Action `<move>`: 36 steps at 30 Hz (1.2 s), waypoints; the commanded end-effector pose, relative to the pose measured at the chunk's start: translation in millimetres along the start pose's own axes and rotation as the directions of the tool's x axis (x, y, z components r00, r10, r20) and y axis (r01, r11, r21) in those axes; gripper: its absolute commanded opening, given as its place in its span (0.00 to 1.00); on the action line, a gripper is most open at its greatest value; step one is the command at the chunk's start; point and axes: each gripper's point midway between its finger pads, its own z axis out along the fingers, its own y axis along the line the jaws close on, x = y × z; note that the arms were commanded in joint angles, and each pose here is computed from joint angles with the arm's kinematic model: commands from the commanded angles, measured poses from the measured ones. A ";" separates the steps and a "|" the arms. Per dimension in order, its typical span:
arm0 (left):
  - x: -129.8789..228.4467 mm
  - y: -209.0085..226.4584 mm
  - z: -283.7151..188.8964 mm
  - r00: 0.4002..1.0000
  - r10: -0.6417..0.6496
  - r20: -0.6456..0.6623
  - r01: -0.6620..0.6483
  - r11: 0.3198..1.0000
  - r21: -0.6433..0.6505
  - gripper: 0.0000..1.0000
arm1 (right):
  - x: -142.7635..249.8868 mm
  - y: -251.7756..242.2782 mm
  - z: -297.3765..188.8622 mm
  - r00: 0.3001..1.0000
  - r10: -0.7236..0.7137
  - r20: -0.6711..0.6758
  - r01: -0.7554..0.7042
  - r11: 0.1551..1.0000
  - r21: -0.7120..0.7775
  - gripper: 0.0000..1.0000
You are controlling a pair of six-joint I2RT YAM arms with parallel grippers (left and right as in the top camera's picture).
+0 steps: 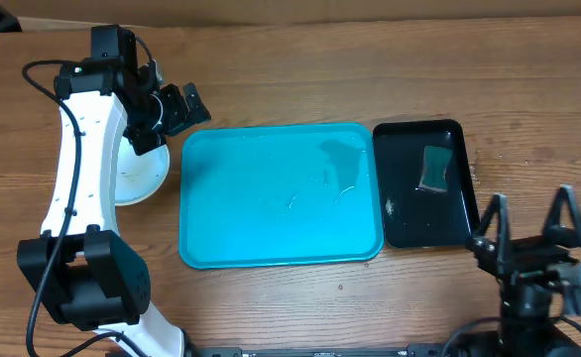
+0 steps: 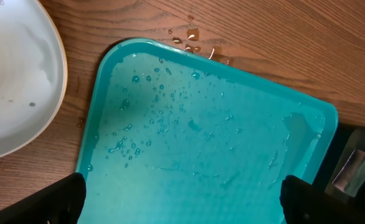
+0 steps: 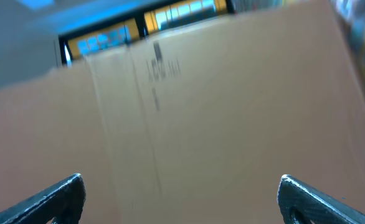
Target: Clean dirty plates on tray and stack at the side
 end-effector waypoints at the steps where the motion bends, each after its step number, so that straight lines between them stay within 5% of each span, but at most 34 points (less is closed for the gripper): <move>1: -3.9 -8.9 -16.4 0.998 0.039 0.044 -0.040 0.999 0.022 1.00 | 22.7 -6.7 -3.4 0.999 -0.010 -0.038 0.010 1.000 0.008 1.00; 9: -4.0 -9.0 -16.5 0.998 0.039 0.045 -0.040 0.999 0.023 1.00 | 106.7 -32.4 -18.3 0.969 -0.010 -0.246 0.028 0.997 0.070 1.00; 17: -4.0 -9.0 -16.5 0.998 0.039 0.045 -0.040 0.999 0.023 1.00 | 169.2 -50.6 -45.7 0.863 -0.030 -0.504 0.101 0.988 0.114 1.00; 23: -4.0 -8.9 -16.5 0.998 0.039 0.045 -0.040 0.999 0.022 1.00 | 170.7 -41.8 -45.3 0.828 -0.226 -0.513 0.244 0.969 -0.033 1.00; 36: -4.0 -9.0 -16.5 0.998 0.039 0.045 -0.040 0.999 0.023 1.00 | 171.1 -42.0 -45.6 0.829 -0.218 -0.516 0.238 0.971 -0.028 1.00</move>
